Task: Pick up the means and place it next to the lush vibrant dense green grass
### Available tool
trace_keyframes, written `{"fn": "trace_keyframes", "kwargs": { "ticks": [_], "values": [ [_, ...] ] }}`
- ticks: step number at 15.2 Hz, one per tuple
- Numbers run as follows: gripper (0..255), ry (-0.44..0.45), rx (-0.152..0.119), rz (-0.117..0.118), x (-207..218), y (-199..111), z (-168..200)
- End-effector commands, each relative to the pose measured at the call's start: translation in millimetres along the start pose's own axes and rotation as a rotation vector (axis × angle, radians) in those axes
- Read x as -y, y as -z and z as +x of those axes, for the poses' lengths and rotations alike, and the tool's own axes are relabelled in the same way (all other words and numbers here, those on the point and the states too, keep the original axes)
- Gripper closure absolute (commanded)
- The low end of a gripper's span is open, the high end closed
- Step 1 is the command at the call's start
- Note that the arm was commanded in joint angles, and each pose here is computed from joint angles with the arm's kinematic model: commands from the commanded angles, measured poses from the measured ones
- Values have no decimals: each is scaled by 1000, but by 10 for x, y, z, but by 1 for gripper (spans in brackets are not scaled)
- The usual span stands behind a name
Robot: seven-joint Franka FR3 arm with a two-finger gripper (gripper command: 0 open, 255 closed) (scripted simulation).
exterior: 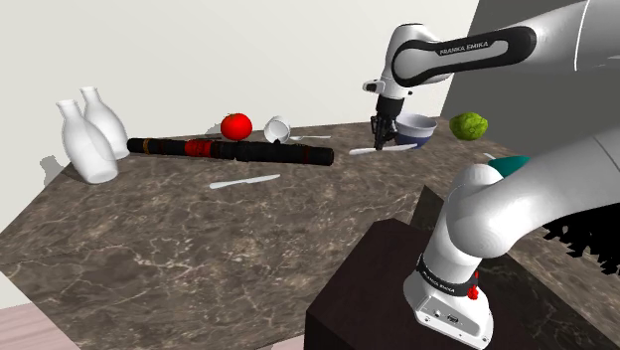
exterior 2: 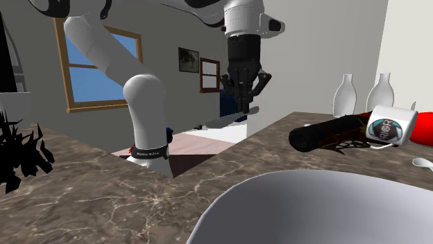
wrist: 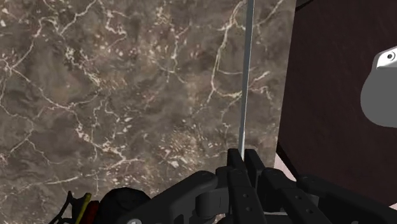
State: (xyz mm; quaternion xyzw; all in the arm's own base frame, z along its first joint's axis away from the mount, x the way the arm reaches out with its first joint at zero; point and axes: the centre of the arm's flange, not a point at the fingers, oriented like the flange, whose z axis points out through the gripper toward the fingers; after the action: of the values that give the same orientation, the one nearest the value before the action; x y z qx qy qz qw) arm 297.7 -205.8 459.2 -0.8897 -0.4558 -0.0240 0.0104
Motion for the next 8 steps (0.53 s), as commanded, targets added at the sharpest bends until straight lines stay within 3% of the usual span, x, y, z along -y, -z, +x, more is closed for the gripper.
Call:
{"fn": "trace_keyframes", "kwargs": {
  "ticks": [1,8],
  "values": [
    [255,0,0,0,-6,102,4],
    [255,0,0,0,-7,471,23]
  ]
}}
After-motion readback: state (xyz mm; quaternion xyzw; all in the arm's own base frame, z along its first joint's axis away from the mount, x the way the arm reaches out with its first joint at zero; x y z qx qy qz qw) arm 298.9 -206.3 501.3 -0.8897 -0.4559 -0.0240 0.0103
